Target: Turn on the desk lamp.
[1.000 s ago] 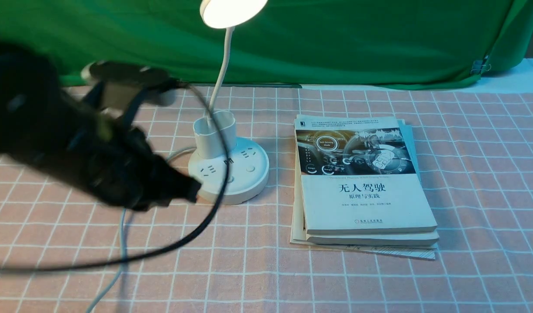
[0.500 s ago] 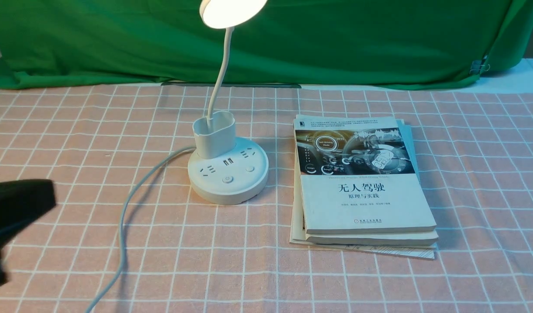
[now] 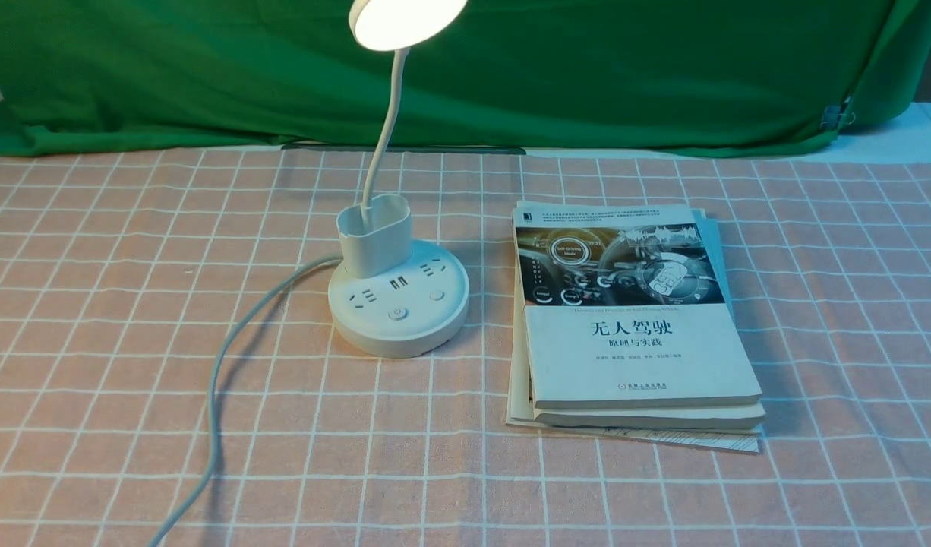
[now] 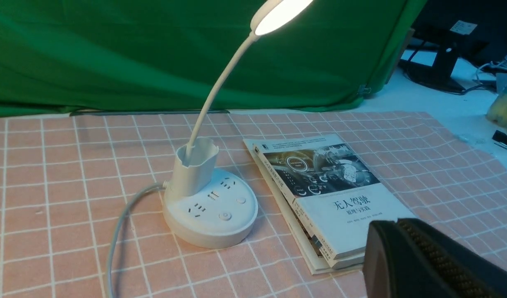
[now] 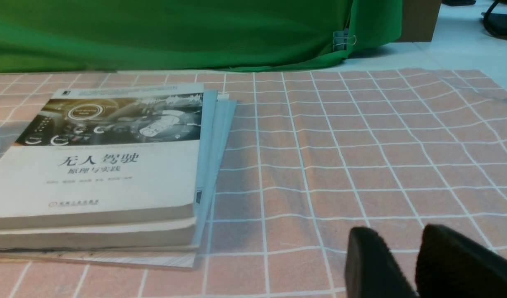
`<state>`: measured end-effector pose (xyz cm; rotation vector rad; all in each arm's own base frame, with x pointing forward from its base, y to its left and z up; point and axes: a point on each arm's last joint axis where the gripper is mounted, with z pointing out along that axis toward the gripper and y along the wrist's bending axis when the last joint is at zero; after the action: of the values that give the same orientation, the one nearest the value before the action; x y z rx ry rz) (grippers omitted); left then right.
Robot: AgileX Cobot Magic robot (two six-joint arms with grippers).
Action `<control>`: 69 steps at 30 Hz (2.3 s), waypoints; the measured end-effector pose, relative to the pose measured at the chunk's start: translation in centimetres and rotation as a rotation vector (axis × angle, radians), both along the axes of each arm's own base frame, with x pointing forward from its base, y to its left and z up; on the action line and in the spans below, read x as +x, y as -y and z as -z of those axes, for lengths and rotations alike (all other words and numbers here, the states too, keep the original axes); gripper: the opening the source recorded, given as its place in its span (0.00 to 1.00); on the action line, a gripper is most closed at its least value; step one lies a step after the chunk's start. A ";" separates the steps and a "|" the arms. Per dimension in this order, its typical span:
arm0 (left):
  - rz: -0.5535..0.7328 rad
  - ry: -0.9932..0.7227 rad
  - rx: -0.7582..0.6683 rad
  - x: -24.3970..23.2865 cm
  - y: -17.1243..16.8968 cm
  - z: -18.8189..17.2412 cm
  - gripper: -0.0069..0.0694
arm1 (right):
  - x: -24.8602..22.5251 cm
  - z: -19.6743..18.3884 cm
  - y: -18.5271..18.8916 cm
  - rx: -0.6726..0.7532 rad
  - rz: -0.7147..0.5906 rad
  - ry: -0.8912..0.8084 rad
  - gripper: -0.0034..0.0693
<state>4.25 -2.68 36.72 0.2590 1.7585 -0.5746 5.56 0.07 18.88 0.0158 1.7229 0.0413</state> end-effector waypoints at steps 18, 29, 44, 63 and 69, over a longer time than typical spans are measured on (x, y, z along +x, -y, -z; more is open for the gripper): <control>-0.588 0.221 0.027 1.8 -3.0 15.3 0.12 | 0.0 0.0 0.0 0.000 0.000 0.000 0.38; -0.622 0.122 0.091 1.4 -3.2 17.0 0.12 | 0.0 0.0 0.0 0.000 0.000 0.000 0.38; -0.520 0.090 0.177 1.3 -2.7 17.5 0.12 | 0.0 0.0 0.0 0.000 0.000 0.000 0.38; -0.521 0.091 0.177 1.3 -2.7 17.5 0.12 | 0.0 0.0 0.0 0.000 0.000 0.000 0.38; -0.521 0.092 0.176 1.3 -2.7 17.5 0.12 | 0.0 0.0 0.0 0.000 0.000 0.000 0.38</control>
<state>5.57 0.04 19.24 -0.0550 1.6987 -0.0315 5.56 0.07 18.88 0.0158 1.7229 0.0413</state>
